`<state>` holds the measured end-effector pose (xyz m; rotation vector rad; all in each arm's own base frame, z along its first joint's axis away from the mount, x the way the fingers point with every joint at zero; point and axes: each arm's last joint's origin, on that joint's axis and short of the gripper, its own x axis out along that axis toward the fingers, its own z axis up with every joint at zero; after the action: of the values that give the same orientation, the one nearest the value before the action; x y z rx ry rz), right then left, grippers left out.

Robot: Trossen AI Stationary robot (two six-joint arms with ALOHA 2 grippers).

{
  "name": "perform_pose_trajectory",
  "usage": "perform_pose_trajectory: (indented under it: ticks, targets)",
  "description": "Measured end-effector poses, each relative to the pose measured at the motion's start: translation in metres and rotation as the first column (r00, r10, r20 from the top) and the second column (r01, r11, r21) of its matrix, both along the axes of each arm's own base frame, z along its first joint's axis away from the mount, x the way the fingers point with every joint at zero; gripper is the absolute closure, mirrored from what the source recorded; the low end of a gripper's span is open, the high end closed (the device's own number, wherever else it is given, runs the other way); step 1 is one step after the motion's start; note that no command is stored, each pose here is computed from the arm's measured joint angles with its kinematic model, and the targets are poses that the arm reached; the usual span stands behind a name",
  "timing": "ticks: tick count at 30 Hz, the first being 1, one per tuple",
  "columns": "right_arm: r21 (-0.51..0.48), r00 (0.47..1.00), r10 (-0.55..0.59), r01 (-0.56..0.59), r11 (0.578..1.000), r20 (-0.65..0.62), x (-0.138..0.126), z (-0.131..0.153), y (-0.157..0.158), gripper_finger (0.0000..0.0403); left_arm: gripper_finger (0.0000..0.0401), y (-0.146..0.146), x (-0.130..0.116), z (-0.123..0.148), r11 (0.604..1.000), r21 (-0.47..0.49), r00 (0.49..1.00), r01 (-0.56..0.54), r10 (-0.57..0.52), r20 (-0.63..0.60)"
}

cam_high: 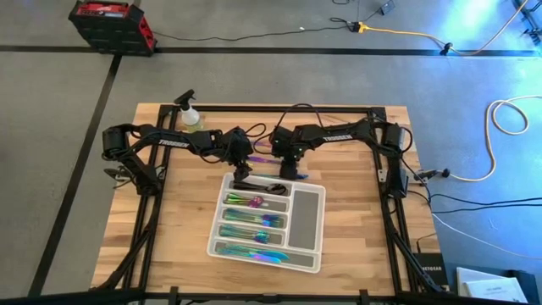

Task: Sort silverware
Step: Put the purple knife into the white silverware tray

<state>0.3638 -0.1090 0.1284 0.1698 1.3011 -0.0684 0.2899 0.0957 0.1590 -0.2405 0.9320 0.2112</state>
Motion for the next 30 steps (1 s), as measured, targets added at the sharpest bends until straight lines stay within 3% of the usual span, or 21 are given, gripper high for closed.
perform_pose_trajectory:
  ticks: [5,13,21,30]
  targets:
    - [-0.003,1.000,-0.005,0.005,1.000,0.005,-0.008,0.017,0.002,0.0391,0.0163,0.000,0.000,0.000,1.000,-0.006,1.000,-0.007,0.007,0.001]
    - [-0.078,0.995,-0.036,0.043,0.996,0.088,-0.012,0.050,0.002,0.0401,0.0163,0.000,0.000,0.000,1.000,-0.005,1.000,-0.003,0.003,0.001]
    - [-0.052,0.985,0.006,0.003,0.999,0.172,-0.005,0.052,0.001,0.0381,0.0163,0.000,0.000,0.000,1.000,0.004,1.000,0.008,-0.008,0.003]
    - [-0.011,0.995,0.017,-0.016,1.000,0.096,0.003,0.013,-0.001,0.0286,0.0163,0.000,0.000,0.000,1.000,0.001,1.000,0.005,-0.005,0.001]
